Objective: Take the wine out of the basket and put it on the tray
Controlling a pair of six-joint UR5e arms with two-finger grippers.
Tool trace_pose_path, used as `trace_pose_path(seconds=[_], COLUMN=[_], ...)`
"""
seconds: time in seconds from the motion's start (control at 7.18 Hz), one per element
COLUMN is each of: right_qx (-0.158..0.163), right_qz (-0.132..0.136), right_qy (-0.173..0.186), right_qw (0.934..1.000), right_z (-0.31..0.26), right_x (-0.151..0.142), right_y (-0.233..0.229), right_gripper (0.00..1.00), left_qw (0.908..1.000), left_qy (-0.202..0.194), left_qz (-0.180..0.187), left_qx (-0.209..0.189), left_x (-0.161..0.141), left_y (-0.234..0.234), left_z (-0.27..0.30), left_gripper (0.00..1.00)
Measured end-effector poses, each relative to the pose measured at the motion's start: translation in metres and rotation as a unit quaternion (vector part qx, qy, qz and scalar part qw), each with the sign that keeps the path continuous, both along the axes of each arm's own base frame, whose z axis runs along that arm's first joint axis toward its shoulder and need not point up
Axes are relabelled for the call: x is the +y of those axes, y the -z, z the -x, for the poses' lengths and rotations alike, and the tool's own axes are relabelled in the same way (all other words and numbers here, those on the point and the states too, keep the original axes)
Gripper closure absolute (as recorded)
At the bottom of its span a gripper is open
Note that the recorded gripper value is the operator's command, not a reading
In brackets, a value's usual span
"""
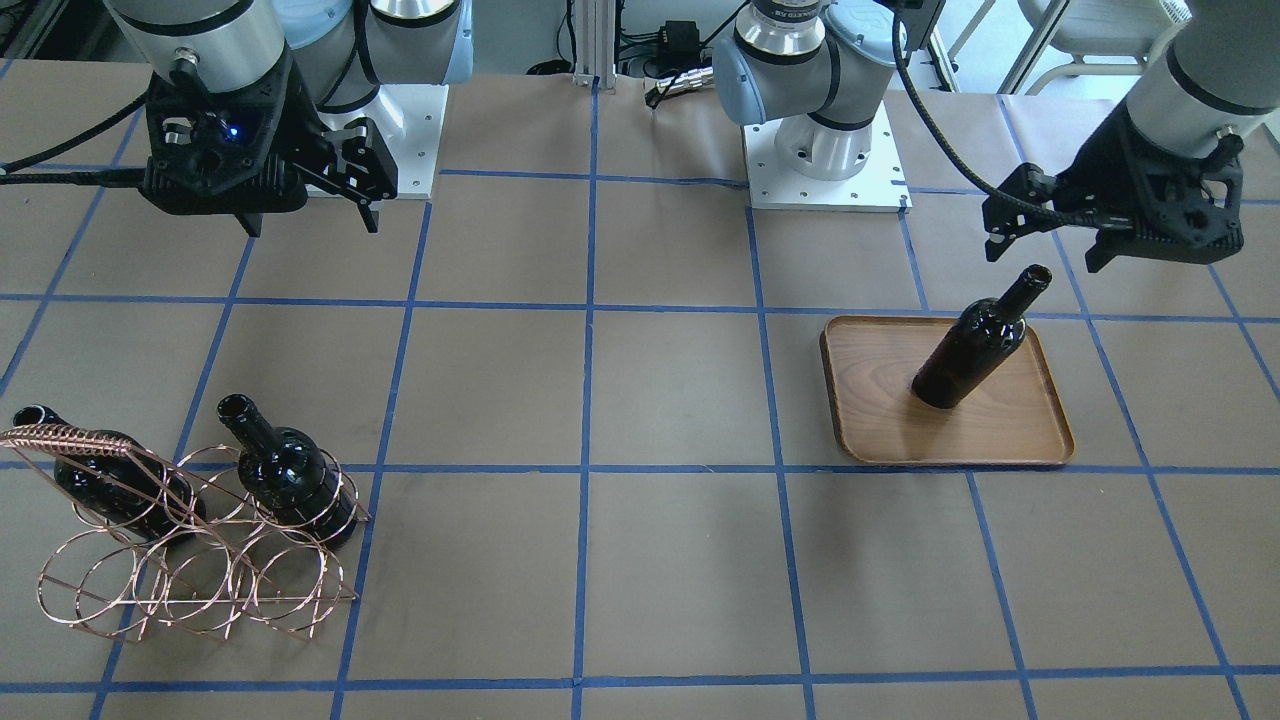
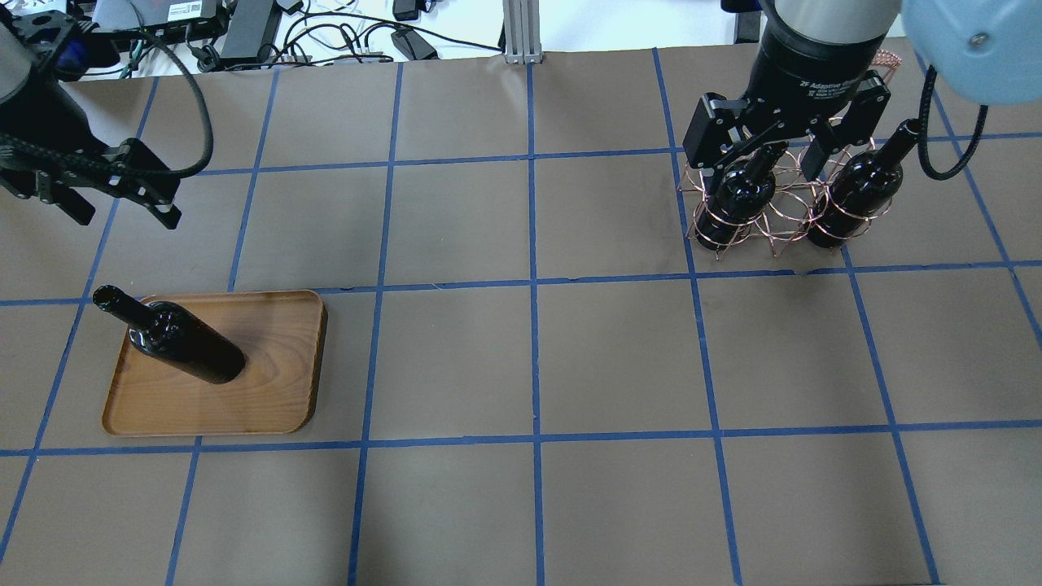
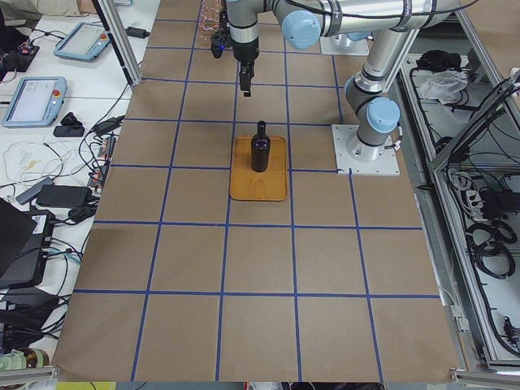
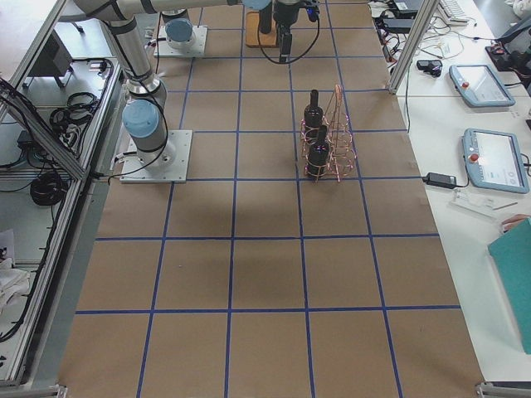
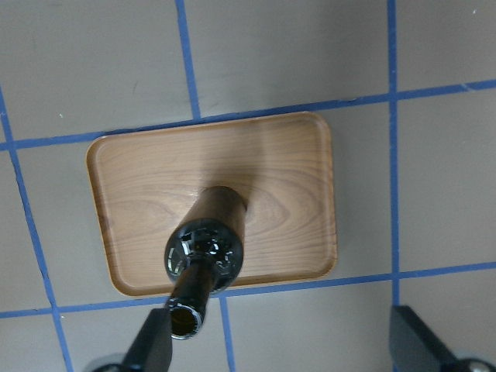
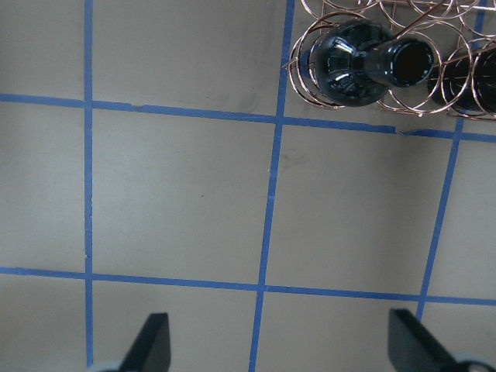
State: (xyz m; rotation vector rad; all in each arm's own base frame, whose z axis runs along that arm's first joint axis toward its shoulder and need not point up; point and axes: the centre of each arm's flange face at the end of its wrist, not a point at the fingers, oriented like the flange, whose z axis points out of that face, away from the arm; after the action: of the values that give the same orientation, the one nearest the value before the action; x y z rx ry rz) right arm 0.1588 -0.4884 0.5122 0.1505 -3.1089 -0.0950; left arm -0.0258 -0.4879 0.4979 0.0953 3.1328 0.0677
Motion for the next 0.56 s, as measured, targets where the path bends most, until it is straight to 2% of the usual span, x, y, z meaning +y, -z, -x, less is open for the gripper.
trace_pose_path(seconds=[0.28,0.56], right_qx=[0.000,0.000], right_qz=[0.000,0.000], right_qy=[0.000,-0.001], right_qw=[1.0000,1.0000], right_z=[0.000,0.000], right_x=[0.000,0.000], right_y=[0.000,0.000], right_gripper=[0.00,0.00], left_qw=[0.9999,0.9997], left_qy=[-0.004,-0.010], left_qz=[0.014,0.019], left_qx=[0.005,0.009], left_x=[0.009,0.019], left_y=[-0.006,-0.009], left_z=[0.071,0.105], left_gripper=[0.00,0.00])
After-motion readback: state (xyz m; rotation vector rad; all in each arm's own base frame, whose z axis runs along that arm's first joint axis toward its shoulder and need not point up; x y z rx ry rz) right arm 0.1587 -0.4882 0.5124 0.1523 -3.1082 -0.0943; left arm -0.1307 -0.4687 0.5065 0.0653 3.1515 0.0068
